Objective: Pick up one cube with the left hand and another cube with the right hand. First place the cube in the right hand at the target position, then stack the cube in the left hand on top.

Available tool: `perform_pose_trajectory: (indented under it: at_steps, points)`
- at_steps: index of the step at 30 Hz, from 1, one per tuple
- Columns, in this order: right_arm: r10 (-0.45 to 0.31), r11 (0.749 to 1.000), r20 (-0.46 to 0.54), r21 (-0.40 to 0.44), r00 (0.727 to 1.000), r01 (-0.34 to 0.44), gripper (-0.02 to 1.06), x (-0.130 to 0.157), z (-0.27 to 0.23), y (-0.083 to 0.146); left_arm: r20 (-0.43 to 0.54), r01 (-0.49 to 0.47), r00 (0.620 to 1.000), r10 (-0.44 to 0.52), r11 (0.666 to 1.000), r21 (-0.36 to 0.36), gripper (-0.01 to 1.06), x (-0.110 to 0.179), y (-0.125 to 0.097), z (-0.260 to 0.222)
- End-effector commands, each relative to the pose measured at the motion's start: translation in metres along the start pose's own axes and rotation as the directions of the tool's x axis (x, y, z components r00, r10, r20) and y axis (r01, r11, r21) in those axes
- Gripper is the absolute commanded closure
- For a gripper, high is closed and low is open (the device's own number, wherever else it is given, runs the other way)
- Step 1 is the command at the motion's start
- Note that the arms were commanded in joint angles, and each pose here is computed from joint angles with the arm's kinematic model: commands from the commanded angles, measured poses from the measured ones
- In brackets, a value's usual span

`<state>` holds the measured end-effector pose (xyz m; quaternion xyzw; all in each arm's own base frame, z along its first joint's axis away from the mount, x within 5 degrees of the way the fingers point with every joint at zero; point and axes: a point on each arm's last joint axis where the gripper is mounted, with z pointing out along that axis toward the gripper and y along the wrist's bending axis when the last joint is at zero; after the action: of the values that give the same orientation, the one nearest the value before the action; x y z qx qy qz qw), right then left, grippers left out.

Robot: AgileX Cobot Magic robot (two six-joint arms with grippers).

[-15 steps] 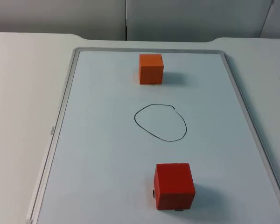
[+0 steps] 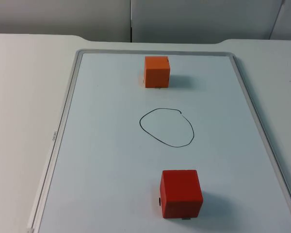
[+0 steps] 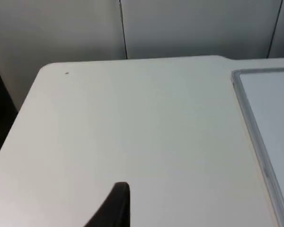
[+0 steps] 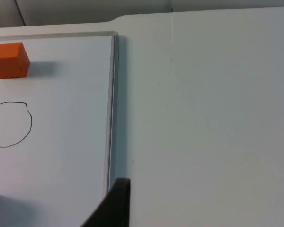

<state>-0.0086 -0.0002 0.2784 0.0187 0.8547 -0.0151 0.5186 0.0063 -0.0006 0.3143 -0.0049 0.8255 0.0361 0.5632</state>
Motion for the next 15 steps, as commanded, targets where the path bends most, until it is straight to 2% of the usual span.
perform_pose_trajectory:
  at_steps: [1, 5, 6, 10, 11, 14, 15]
  points:
    - [0.001, 1.000, -0.004, 0.009, 1.000, -0.001, 0.00, -0.001, 0.002, 0.000, 0.065, 0.008, 0.998, -0.009, 1.000, 0.013, 0.00, -0.020, 0.000, 0.005]
    - [0.001, 1.000, -0.004, 0.009, 1.000, -0.001, 0.00, -0.001, 0.002, 0.000, 0.119, 0.020, 0.993, -0.022, 1.000, 0.018, 0.00, -0.063, 0.002, 0.022]
    - [0.001, 1.000, -0.004, 0.009, 1.000, -0.001, 0.00, -0.001, 0.002, 0.000, 0.119, 0.020, 0.993, -0.022, 1.000, 0.018, 0.00, -0.063, 0.002, 0.022]
    - [0.001, 1.000, -0.004, 0.009, 1.000, -0.001, 0.00, -0.001, 0.002, 0.000, 0.131, 0.026, 0.991, -0.028, 0.999, 0.018, 0.00, -0.108, 0.005, 0.049]
    - [0.001, 1.000, -0.004, 0.009, 1.000, -0.001, 0.00, -0.001, 0.002, 0.000, 0.131, 0.026, 0.991, -0.028, 0.999, 0.018, 0.00, -0.108, 0.005, 0.049]
    - [0.001, 1.000, -0.004, 0.009, 1.000, -0.001, 0.00, -0.001, 0.002, 0.000, 0.149, 0.028, 0.988, -0.030, 0.999, 0.015, 0.01, -0.146, 0.008, 0.078]
    - [0.001, 1.000, -0.004, 0.009, 1.000, -0.001, 0.00, -0.001, 0.002, 0.000, 0.149, 0.028, 0.988, -0.030, 0.999, 0.015, 0.01, -0.146, 0.008, 0.078]
